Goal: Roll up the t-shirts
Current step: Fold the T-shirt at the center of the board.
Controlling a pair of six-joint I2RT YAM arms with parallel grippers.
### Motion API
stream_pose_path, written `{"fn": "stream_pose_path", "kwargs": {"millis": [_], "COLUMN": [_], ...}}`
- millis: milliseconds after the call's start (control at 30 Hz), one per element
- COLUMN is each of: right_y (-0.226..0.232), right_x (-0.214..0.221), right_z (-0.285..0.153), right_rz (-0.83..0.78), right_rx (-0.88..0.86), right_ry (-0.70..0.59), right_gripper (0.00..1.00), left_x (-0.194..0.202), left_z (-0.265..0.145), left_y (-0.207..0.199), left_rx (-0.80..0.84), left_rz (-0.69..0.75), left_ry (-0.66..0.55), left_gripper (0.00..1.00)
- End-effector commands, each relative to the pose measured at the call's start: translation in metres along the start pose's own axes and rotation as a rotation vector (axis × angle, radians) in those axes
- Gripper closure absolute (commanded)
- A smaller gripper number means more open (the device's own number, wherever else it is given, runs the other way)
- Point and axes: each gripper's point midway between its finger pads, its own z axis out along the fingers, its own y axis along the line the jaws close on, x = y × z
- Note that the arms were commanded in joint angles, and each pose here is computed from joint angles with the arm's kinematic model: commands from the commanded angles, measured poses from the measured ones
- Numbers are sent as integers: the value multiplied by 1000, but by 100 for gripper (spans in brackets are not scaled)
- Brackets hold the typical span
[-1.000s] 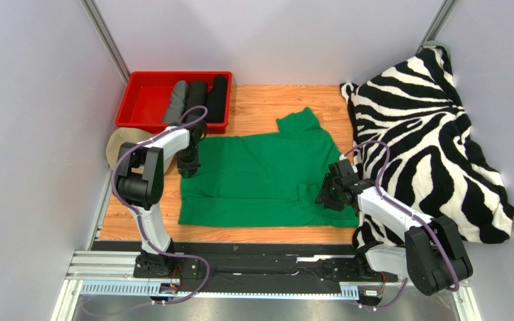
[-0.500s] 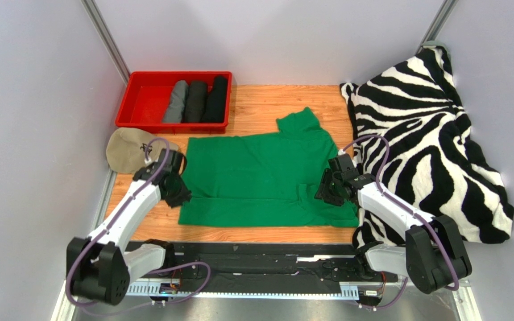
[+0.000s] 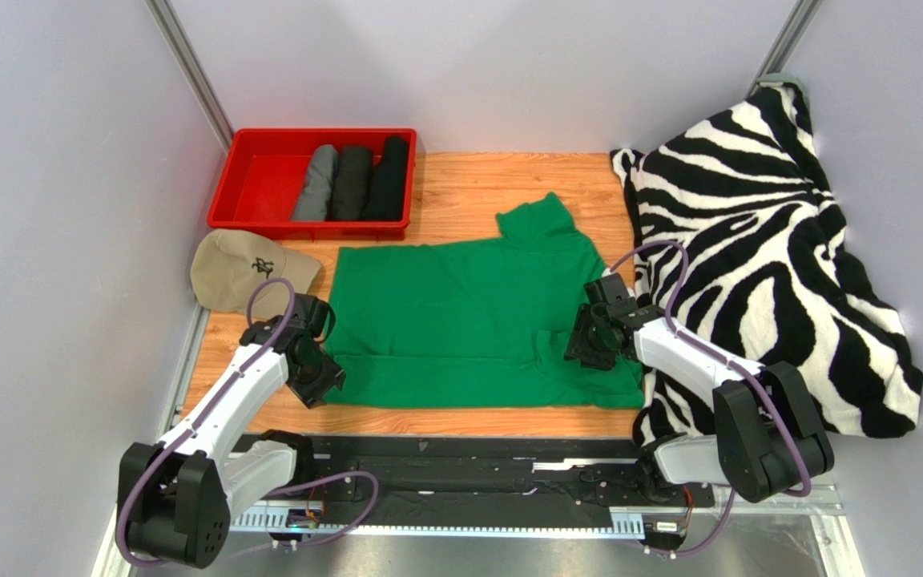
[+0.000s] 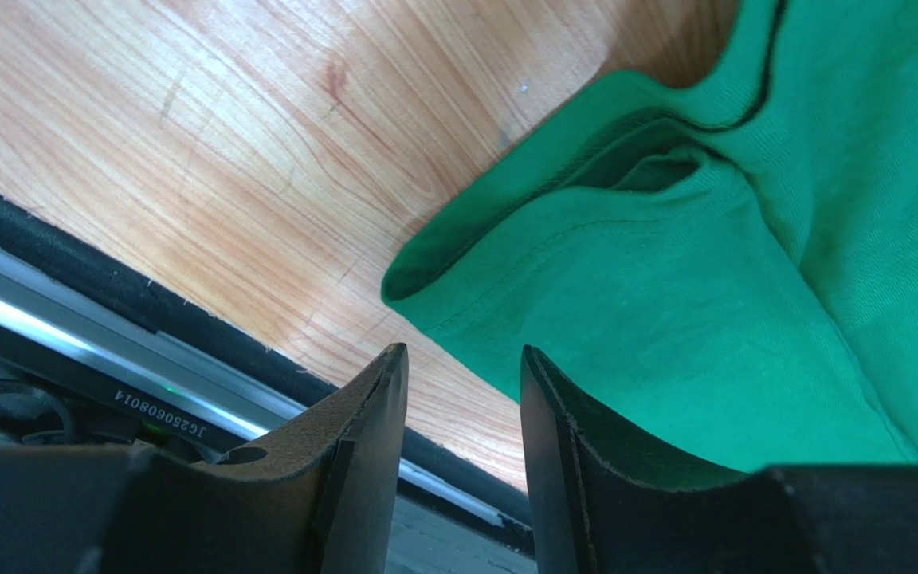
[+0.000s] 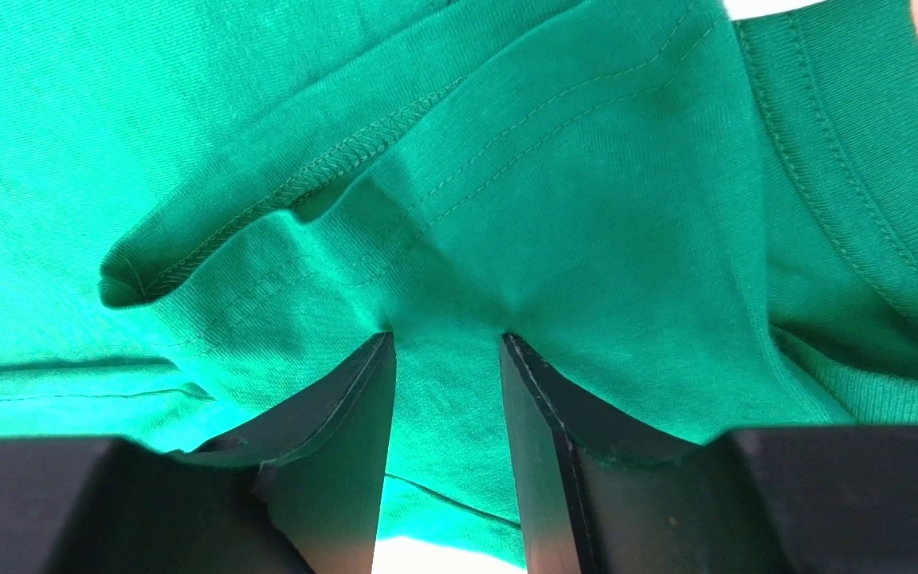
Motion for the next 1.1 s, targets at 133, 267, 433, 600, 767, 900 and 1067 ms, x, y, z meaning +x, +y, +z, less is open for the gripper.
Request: {"fn": "stream_pose_path", "kwargs": {"millis": [133, 267, 433, 600, 767, 900, 1067], "right_y": [2, -2, -2, -3, -4, -5, -8], "right_x": [-17, -15, -16, -15, -14, -9, -4], "right_z": [6, 13, 16, 15, 13, 11, 9], "right_rz": [23, 44, 54, 64, 70, 77, 93], "right_rx": [-34, -31, -36, -40, -46, -50, -49], "right_ry": [-28, -2, 5, 4, 2, 8, 8], "right_gripper": [55, 56, 56, 56, 57, 57, 56], "left_x": [-1, -7, -10, -13, -16, -27, -39], "left_z": [2, 3, 7, 9, 7, -10, -34], "left_y": [12, 11, 9, 6, 9, 25, 34], "left_rx": [-97, -136, -166, -183, -196, -233, -208], "left_rz": [-98, -112, -106, -82, -63, -62, -82], "left_ry": [-7, -21, -13, -11, -27, -104, -193], "left_gripper": [50, 51, 60, 73, 100, 100, 100]}}
